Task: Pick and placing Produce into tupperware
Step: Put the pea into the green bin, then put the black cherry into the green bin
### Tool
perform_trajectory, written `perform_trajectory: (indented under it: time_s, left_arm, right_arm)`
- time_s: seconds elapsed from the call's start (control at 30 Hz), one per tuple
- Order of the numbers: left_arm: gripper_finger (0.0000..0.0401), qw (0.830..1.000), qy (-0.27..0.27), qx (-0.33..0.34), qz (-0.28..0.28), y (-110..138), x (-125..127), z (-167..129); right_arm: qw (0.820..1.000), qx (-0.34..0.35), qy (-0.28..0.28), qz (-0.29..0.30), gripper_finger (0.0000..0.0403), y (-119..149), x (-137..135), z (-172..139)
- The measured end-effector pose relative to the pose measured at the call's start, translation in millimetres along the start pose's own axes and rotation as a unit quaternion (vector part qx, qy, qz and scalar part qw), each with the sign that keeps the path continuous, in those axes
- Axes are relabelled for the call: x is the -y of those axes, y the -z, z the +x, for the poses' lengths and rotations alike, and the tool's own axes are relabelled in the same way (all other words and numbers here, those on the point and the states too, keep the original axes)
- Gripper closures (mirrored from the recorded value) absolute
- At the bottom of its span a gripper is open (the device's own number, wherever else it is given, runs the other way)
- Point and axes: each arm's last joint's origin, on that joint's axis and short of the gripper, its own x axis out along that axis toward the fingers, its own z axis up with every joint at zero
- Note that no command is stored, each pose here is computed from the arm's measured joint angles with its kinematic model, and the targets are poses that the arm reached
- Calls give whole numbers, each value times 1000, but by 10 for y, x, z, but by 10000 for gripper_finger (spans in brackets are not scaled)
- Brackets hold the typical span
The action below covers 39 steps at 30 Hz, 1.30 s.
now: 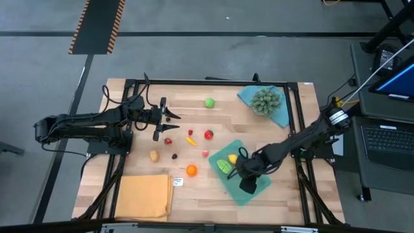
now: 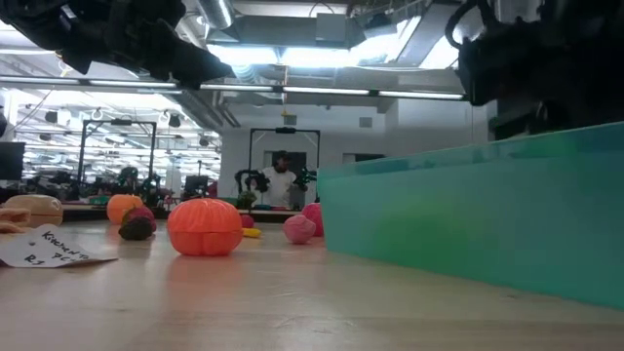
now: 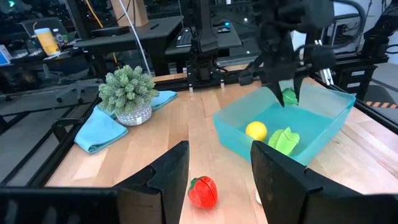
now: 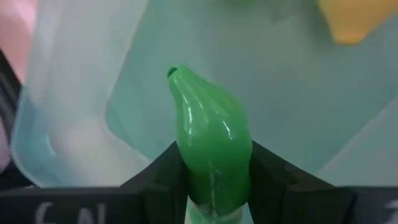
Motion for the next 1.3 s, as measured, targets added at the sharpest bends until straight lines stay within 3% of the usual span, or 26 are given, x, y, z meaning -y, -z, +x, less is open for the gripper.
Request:
perform_trajectory:
  time_s: [0.33,0.6,0.77,0.9,1.07,1.3]
  left_arm:
    - [236,1000,1,-7,-7,15,3,1]
    - [236,1000,2,-11,-9,23,5,1]
    - [236,1000,2,-11,-9,23,5,1]
    - [236,1000,2,-11,-8,22,4,0]
    - [236,1000,2,-11,-7,23,4,0]
    - [236,1000,2,-11,-7,23,4,0]
  right_arm:
    - [1000,-7,23,-8,250,-31,27,166]
    - [999,4,26,-41,240,-56,35,161]
    - [998,30,3,-62,238,-78,14,7]
    - [991,102,9,-86,238,-85,8,-243]
    - [968,205,60,-128,237,-98,38,-503]
    - [939,280,132,-147,237,-186,97,-590]
